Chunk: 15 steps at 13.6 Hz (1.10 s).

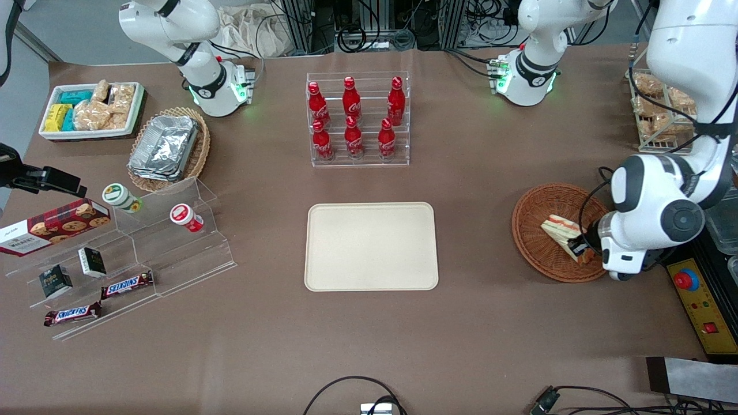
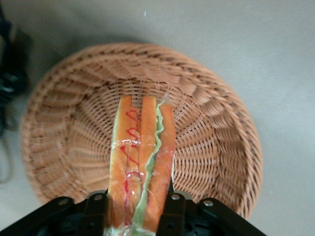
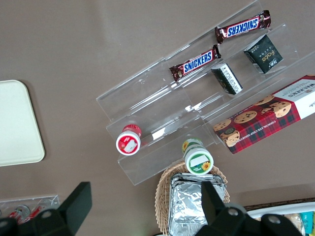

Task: Place sandwich from basket to tray
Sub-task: 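Lift the sandwich and carry it with the left gripper to the tray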

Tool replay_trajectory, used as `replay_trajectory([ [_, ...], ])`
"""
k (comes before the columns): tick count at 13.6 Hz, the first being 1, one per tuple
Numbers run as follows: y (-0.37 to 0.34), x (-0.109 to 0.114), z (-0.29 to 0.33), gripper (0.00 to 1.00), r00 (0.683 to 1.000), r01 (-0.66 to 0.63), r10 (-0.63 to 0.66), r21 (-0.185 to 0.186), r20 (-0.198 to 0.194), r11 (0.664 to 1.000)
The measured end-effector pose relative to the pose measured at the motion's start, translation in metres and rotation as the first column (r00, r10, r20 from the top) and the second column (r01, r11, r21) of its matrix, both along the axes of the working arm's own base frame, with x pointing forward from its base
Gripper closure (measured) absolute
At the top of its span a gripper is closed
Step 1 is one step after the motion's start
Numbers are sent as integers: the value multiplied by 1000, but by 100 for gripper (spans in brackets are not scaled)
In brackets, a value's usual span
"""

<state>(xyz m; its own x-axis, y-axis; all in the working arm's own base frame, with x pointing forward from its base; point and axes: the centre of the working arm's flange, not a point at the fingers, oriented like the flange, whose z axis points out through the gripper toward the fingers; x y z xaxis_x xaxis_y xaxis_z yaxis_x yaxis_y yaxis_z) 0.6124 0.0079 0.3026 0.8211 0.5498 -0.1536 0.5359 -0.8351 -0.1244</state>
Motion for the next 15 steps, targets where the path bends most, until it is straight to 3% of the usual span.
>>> replay_trajectory([
  [3, -4, 19, 81, 80, 995, 95, -95, -4, -3, 995],
  [4, -5, 24, 110, 80, 991, 138, -137, -9, 3, 990],
  [7, -6, 36, 180, 80, 953, 297, -295, -22, 63, 955],
  [10, -41, 42, 208, 80, 915, 389, -385, -14, 116, 921],
  [15, -158, 30, 210, 80, 834, 542, -536, -17, 128, 840],
])
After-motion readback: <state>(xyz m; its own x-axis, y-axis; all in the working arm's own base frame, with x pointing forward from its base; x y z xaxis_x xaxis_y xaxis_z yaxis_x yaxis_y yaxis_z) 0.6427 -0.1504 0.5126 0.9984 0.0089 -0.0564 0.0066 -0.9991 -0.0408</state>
